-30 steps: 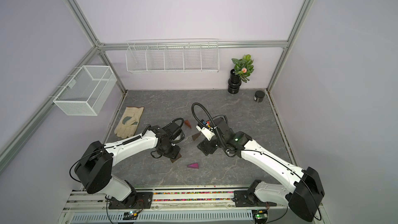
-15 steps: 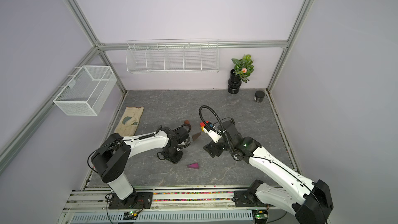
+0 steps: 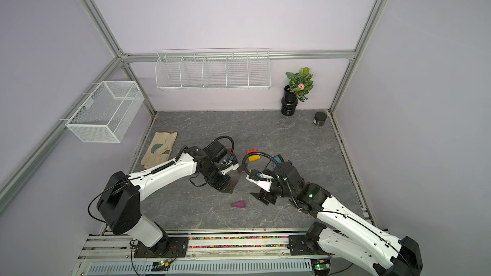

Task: Assemble a small pinwheel with building blocks
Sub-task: Pick up the building block from the center of the board, then place the building block at the center of the board.

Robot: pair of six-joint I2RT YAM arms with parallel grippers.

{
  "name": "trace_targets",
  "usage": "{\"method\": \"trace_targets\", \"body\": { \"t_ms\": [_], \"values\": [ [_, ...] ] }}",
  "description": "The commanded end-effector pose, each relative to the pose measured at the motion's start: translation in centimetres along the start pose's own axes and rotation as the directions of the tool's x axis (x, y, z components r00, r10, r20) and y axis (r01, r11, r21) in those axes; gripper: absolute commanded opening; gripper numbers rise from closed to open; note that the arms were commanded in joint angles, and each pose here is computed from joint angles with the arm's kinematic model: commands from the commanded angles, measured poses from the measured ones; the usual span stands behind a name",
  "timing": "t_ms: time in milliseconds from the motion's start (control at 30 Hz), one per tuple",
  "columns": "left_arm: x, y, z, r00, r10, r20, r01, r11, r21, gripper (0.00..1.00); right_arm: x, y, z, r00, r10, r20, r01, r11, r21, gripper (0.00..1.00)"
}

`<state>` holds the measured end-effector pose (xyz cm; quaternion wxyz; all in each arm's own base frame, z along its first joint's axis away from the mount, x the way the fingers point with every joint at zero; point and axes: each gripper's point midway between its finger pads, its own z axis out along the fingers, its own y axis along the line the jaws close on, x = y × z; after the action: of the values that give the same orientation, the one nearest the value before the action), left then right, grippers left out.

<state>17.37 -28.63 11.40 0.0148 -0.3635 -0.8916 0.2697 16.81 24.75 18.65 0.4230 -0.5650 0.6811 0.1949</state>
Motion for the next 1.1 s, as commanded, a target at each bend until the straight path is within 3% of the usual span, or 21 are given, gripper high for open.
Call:
{"method": "trace_targets", "body": {
  "t_ms": [0, 167, 467, 767, 1067],
  "values": [
    [1.4, -3.3, -0.6, 0.991, 0.111, -0.072, -0.095, 0.977, 0.19, 0.19, -1.6, 0.7, 0.3, 0.982, -0.184, 0.037, 0.184, 0.983, 0.002, 0.75],
    [1.4, -4.6, -1.1, 0.986, 0.154, -0.069, -0.13, 0.955, 0.266, 0.2, -2.1, 1.4, 1.2, 0.945, -0.328, 0.004, 0.328, 0.944, -0.013, 0.73],
    [1.3, -6.0, -1.9, 0.981, 0.187, -0.054, -0.159, 0.929, 0.334, 0.2, -2.3, 2.4, 2.7, 0.899, -0.439, -0.008, 0.438, 0.897, -0.056, 0.65],
    [1.7, -6.6, -2.0, 0.98, 0.194, -0.055, -0.16, 0.914, 0.372, 0.21, -2.3, 2.9, 4.2, 0.87, -0.492, -0.033, 0.489, 0.87, -0.059, 0.52],
    [1.9, -7.5, -2.3, 0.979, 0.201, -0.042, -0.163, 0.886, 0.433, 0.24, -2.8, 2.9, 4.6, 0.866, -0.499, -0.029, 0.498, 0.866, -0.036, 0.32]
  ]
}}
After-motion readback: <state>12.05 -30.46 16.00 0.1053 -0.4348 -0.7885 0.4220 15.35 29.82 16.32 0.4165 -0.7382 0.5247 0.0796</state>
